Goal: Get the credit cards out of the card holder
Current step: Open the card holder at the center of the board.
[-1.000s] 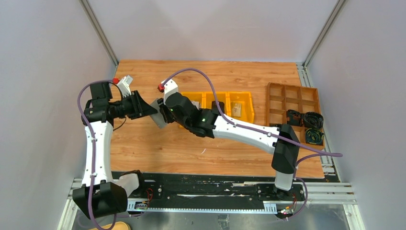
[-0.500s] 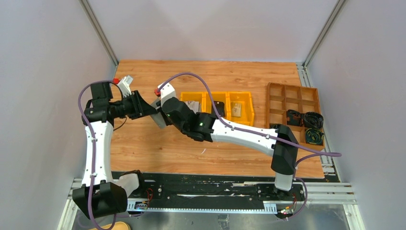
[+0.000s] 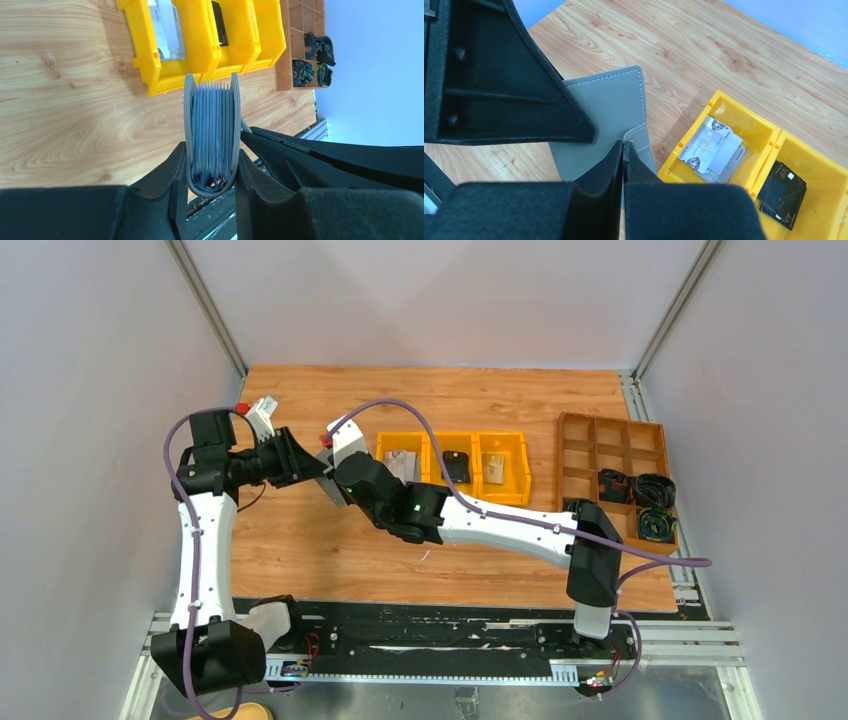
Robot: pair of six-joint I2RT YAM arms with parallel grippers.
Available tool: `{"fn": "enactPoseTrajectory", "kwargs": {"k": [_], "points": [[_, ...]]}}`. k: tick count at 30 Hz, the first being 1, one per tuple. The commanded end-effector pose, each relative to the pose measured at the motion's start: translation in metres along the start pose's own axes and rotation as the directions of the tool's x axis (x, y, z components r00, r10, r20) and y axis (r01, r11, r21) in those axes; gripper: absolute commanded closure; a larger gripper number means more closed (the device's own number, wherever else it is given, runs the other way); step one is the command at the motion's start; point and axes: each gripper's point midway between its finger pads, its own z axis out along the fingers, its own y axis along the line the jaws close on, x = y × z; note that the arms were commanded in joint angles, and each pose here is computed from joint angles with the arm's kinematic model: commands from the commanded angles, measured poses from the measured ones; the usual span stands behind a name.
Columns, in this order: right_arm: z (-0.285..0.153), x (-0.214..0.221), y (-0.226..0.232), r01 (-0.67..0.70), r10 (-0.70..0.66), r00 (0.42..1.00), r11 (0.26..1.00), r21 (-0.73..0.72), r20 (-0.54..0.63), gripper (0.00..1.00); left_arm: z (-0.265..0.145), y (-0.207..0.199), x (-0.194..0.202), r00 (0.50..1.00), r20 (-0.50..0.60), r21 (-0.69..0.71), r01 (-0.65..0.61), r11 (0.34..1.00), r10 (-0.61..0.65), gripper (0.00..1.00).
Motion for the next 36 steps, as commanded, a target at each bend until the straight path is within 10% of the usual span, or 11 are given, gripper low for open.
{"fn": "enactPoseTrajectory", "kwargs": {"k": [1, 13, 17, 20, 36], "points": [[-0.002, 0.01, -0.054, 0.065, -0.058, 0.997, 0.983, 0.17, -0.045, 1.0, -0.013, -0.033, -0.005, 0.999, 0.028, 0.099, -0.042, 0.994, 0.039, 1.0], [-0.011, -0.002, -0.085, -0.056, 0.06, 0.998, 0.994, 0.096, -0.036, 1.0, -0.017, -0.043, -0.002, 0.997, 0.035, 0.138, -0.075, 0.988, 0.071, 1.0], [-0.027, -0.016, -0.063, -0.144, 0.138, 0.989, 0.977, -0.154, -0.051, 0.37, -0.02, -0.052, -0.002, 0.991, 0.037, 0.192, -0.131, 0.973, 0.126, 1.0], [-0.05, -0.022, -0.049, -0.252, 0.232, 0.968, 0.9, -0.355, -0.098, 0.22, -0.023, -0.064, 0.0, 0.984, 0.036, 0.273, -0.178, 0.945, 0.175, 1.0], [-0.125, -0.033, -0.01, -0.499, 0.522, 0.818, 0.436, -0.749, -0.242, 0.2, -0.071, -0.141, 0.014, 0.917, 0.147, 0.582, -0.383, 0.717, 0.371, 1.0]]}}
